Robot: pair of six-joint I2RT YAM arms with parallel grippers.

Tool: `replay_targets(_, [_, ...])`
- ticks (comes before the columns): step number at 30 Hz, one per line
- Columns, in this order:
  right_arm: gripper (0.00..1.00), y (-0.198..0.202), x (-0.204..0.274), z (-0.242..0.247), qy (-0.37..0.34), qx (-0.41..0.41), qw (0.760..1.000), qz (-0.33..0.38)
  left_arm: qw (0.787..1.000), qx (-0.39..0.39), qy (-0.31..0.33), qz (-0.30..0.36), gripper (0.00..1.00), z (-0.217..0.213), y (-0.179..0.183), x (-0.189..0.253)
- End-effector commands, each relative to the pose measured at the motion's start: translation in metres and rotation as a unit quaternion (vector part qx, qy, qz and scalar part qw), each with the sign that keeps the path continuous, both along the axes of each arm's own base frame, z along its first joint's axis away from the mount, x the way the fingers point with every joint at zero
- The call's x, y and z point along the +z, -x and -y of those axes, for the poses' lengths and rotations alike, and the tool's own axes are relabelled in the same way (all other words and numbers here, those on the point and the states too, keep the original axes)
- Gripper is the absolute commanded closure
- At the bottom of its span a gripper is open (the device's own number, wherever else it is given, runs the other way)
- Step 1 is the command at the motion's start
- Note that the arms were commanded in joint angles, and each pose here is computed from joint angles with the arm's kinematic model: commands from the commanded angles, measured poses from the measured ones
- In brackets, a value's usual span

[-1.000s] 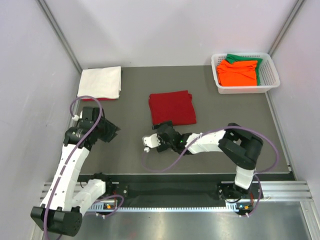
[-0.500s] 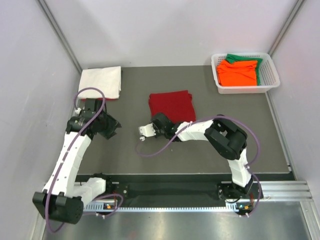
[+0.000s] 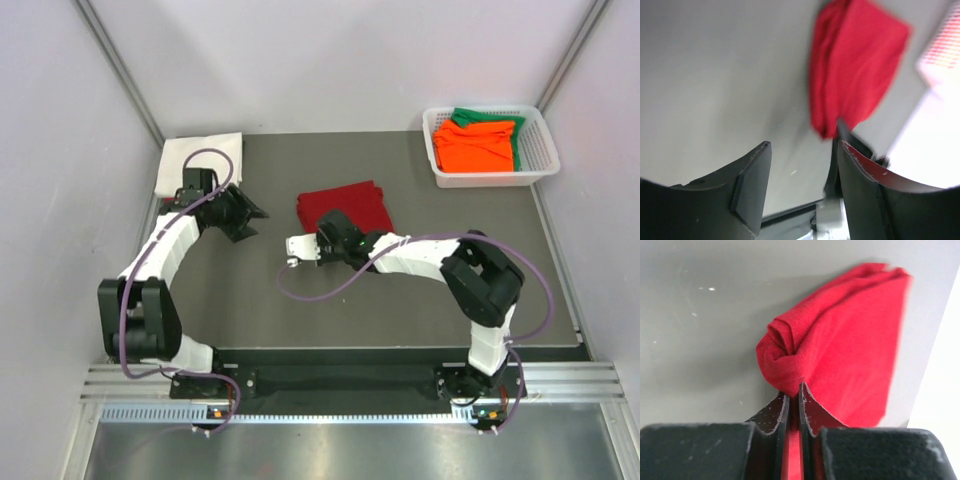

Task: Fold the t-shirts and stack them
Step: Neatly place the folded tshirt to the corner

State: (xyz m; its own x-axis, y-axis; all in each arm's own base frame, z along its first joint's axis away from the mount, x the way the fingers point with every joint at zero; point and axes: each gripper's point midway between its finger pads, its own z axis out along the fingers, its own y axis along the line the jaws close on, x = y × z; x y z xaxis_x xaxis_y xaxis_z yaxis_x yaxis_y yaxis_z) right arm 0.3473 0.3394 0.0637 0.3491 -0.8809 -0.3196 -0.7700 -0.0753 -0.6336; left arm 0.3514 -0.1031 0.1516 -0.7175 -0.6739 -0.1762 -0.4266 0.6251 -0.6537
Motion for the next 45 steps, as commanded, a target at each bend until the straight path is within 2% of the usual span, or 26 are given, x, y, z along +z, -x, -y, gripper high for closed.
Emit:
replay_targets(1, [1.00,0.008,0.035,-0.006,-0.061,0.003,0.998,-0.014,0.988,-0.044,0.095,0.112,0.39,0.026,-0.056,0.039])
replay_targets(2, [1.00,0.009,0.035,-0.007,-0.065,-0.001,0.998,-0.023,0.988,-0.034,0.120,0.086,0.39,0.031,-0.064,0.023])
replay_targets(6, [1.00,0.001,0.037,-0.002,-0.088,-0.023,0.995,-0.038,0.983,-0.026,0.167,0.076,0.37,0.049,-0.084,-0.002])
replay_targets(7, [1.00,0.001,0.037,-0.004,-0.100,-0.021,0.994,-0.050,0.980,-0.022,0.173,0.098,0.36,0.051,-0.092,-0.002])
replay_targets(8, [1.00,0.003,0.040,-0.008,-0.117,-0.022,0.991,-0.066,0.979,-0.008,0.183,0.088,0.30,0.052,-0.096,-0.009])
replay_targets(14, [1.00,-0.003,0.052,-0.008,-0.158,-0.037,0.983,-0.089,0.980,0.000,0.184,0.071,0.26,0.072,-0.103,-0.026])
replay_targets(15, [1.00,-0.006,0.052,-0.006,-0.163,-0.041,0.982,-0.091,0.981,-0.004,0.185,0.066,0.12,0.079,-0.101,-0.029])
replay_targets(16, [1.00,-0.008,0.057,-0.005,-0.175,-0.047,0.979,-0.092,0.981,-0.001,0.186,0.056,0.11,0.081,-0.100,-0.035])
replay_targets(25, [1.00,-0.018,0.078,-0.002,-0.232,-0.063,0.965,-0.107,0.988,-0.015,0.152,0.007,0.12,0.097,-0.084,-0.069])
replay_targets(37, [1.00,-0.021,0.100,-0.001,-0.269,-0.066,0.955,-0.108,0.986,-0.011,0.165,-0.022,0.14,0.117,-0.084,-0.094])
replay_targets(43, [1.00,-0.015,0.103,0.001,-0.281,-0.067,0.950,-0.118,0.989,-0.019,0.149,-0.001,0.21,0.119,-0.109,-0.092])
replay_targets(45, [0.99,-0.011,0.105,0.001,-0.284,-0.067,0.949,-0.120,0.989,-0.023,0.148,0.006,0.27,0.120,-0.116,-0.091])
